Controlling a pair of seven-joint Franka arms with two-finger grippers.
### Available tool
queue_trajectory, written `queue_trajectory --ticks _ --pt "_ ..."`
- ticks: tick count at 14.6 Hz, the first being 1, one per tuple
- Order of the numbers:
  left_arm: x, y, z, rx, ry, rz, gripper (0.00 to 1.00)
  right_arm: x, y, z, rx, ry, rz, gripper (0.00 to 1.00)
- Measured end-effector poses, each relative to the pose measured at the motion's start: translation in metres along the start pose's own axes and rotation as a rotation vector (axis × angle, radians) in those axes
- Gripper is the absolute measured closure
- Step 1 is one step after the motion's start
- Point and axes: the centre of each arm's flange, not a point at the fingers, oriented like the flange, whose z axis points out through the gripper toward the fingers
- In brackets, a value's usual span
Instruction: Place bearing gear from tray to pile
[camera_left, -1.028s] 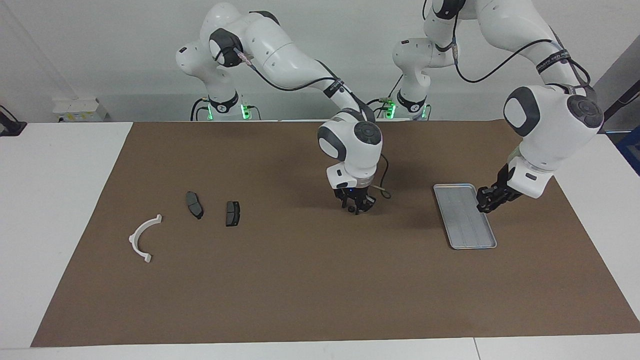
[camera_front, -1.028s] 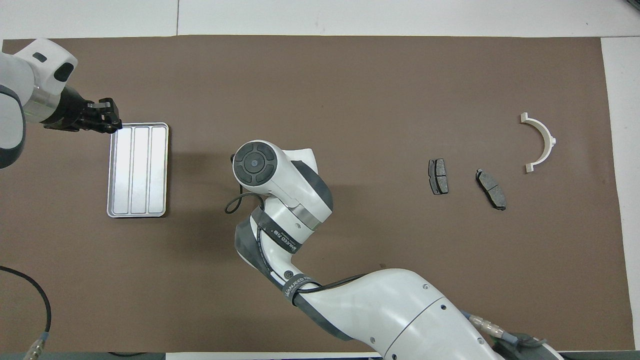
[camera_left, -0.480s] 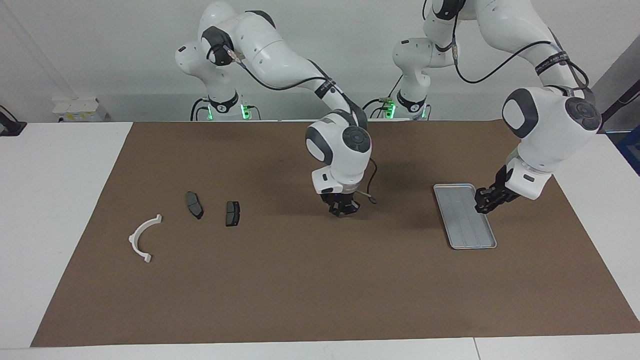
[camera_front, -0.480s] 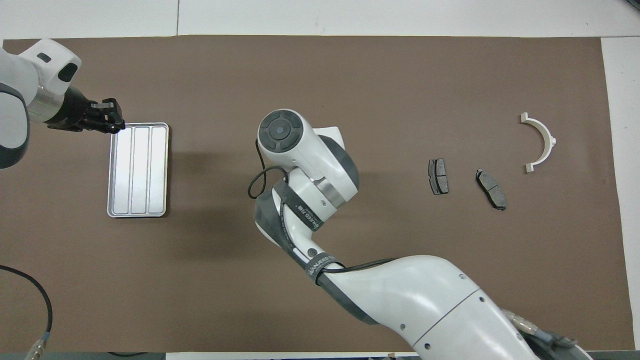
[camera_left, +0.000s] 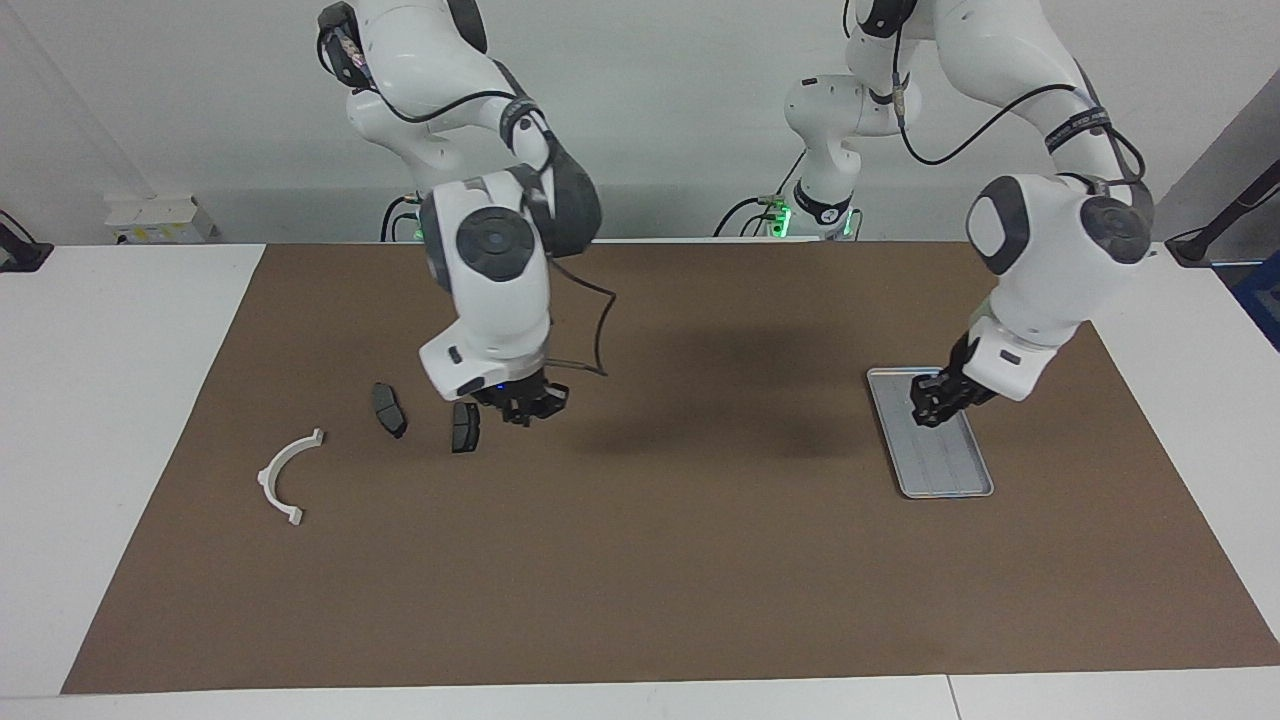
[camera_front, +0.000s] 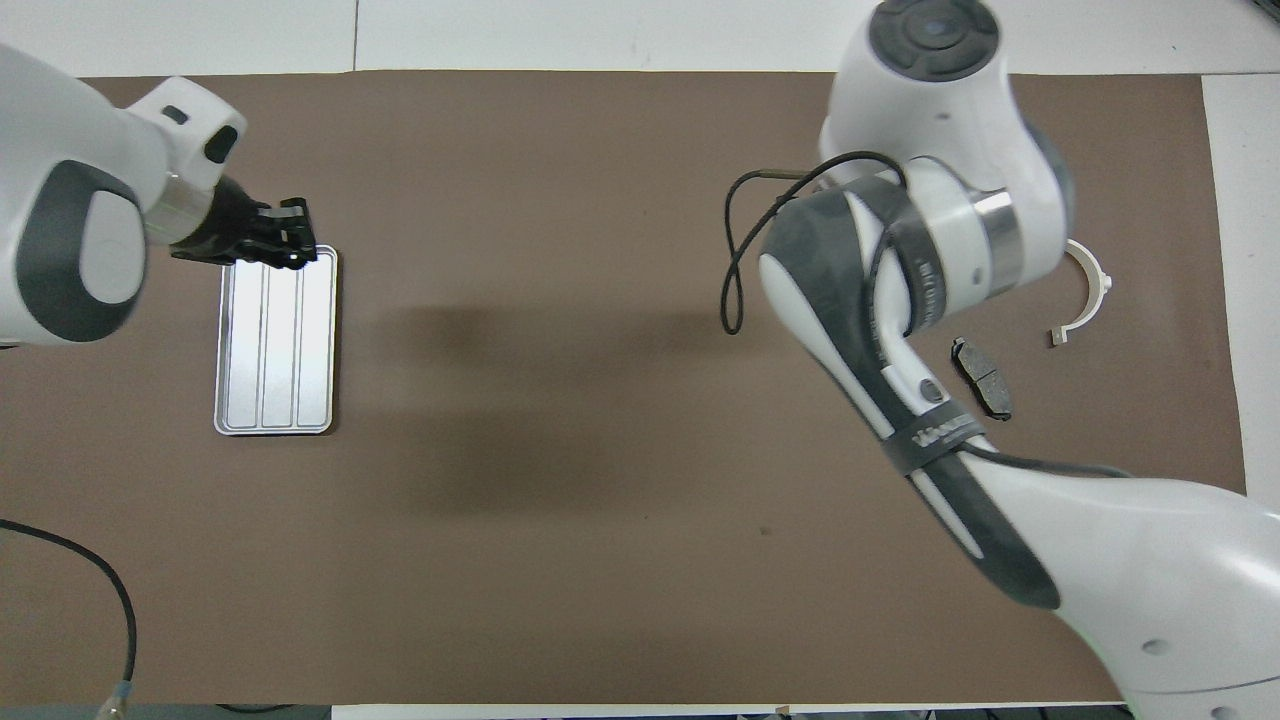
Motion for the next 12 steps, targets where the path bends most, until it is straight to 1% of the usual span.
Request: queue_trajectory --ticks 2,3,5,7,8,10,12 --pt "-0.052 0.108 0.008 0.021 0.0 -0.018 0.64 0.026 0.07 0.019 0.011 -0.004 -0.103 0.76" --pt "-0.079 0.148 0.01 0.029 0.006 -0.028 0.64 0.036 0.1 0.034 0.018 0.007 -0.146 0.76" --pt "-0.117 0.196 0.015 0.044 0.015 -0.045 0.64 0.047 0.143 0.066 0.028 0.042 -0.206 0.76" --pt "-0.141 0.221 0.019 0.046 0.021 -0.05 0.64 0.05 0.163 0.098 0.032 0.077 -0.238 0.76" --pt "-0.146 0.227 0.021 0.044 0.024 -0.053 0.64 0.05 0.165 0.111 0.033 0.095 -0.251 0.76" --pt "-0.15 0.23 0.032 0.04 0.032 -0.057 0.64 0.051 0.166 0.136 0.034 0.123 -0.27 0.76" --pt "-0.154 0.228 0.056 0.043 0.047 -0.068 0.64 0.055 0.165 0.158 0.035 0.139 -0.271 0.76"
